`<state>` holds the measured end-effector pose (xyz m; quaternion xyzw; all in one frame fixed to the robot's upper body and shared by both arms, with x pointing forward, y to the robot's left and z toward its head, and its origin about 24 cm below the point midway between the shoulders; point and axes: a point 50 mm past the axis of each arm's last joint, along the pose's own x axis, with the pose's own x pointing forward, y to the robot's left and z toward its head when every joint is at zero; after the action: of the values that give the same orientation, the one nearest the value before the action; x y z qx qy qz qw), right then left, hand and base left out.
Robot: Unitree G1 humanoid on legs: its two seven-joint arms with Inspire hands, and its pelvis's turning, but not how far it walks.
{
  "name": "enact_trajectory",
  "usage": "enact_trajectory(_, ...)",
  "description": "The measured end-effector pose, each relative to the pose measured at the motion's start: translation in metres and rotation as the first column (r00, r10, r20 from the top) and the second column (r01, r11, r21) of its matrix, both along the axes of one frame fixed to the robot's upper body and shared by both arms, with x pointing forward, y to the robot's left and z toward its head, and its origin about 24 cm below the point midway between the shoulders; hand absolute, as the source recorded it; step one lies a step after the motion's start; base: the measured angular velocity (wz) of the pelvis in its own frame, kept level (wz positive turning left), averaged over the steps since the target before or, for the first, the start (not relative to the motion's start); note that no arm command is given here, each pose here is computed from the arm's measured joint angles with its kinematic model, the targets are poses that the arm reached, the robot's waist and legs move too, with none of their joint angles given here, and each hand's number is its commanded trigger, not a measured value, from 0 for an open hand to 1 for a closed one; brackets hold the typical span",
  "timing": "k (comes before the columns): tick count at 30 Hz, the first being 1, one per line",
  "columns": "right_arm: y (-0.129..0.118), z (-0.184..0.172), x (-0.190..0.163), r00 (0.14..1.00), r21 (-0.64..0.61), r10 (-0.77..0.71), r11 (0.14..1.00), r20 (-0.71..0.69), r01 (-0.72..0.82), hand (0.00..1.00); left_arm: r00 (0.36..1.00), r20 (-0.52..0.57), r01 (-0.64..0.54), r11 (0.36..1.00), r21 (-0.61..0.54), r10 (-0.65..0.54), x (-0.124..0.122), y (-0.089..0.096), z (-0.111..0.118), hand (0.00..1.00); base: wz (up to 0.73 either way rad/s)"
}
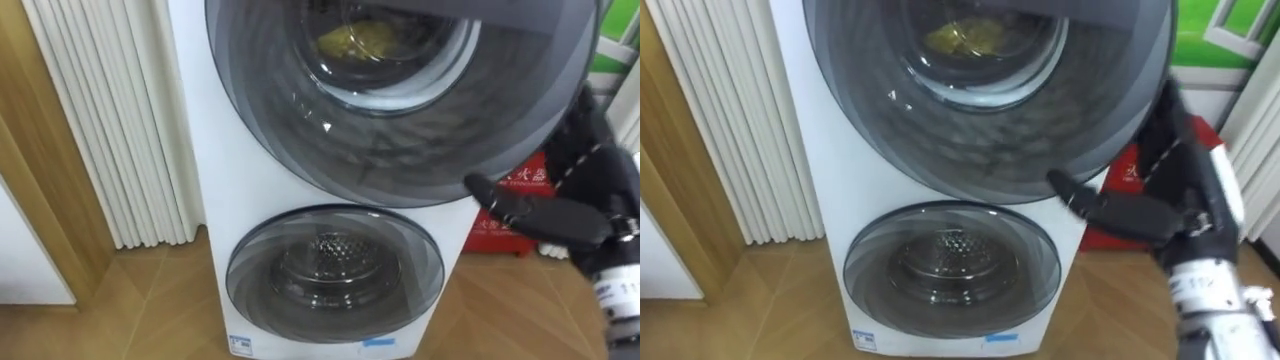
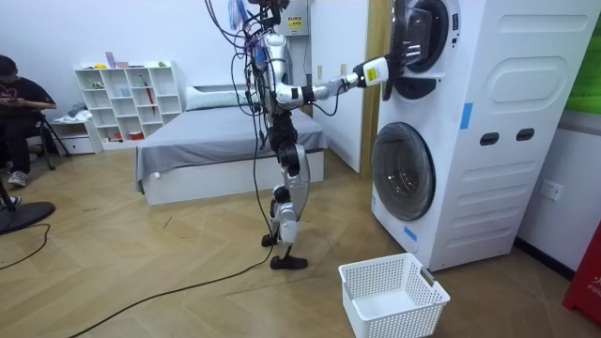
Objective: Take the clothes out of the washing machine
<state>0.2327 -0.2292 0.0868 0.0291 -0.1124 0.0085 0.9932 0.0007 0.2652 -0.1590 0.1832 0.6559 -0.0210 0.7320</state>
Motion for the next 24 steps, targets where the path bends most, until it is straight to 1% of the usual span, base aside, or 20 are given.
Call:
enact_trajectory(8,0.021,-0.028,-0.013,0.978,-0.011,0.154,0.988,-0.14,-0.157,0.0,1.0,-0.007,-0.009,1.0,-0.003,0.009,0.0,-0.001,-0.001,0.0,0.0)
enact_trajectory(12,0.025,-0.031,-0.016,0.966,-0.017,0.204,0.978,-0.16,-0.21,0.0,1.0,-0.001,-0.01,1.0,-0.013,0.01,0.002,-0.005,-0.002,0.0,0.0)
enact_trajectory(13,0.028,-0.032,-0.017,0.961,-0.014,0.222,0.974,-0.167,-0.227,0.0,1.0,0.012,-0.007,1.0,-0.016,0.007,0.008,-0.006,-0.002,0.0,0.0)
enact_trajectory(16,0.034,-0.035,-0.018,0.948,-0.014,0.263,0.963,-0.178,-0.27,0.0,1.0,0.018,-0.006,1.0,-0.025,0.006,0.011,-0.009,-0.003,0.0,0.0)
enact_trajectory(24,0.048,-0.039,-0.02,0.914,-0.015,0.359,0.93,-0.188,-0.368,0.0,0.999,0.027,0.025,0.999,-0.034,-0.024,0.017,-0.013,-0.004,0.0,0.0)
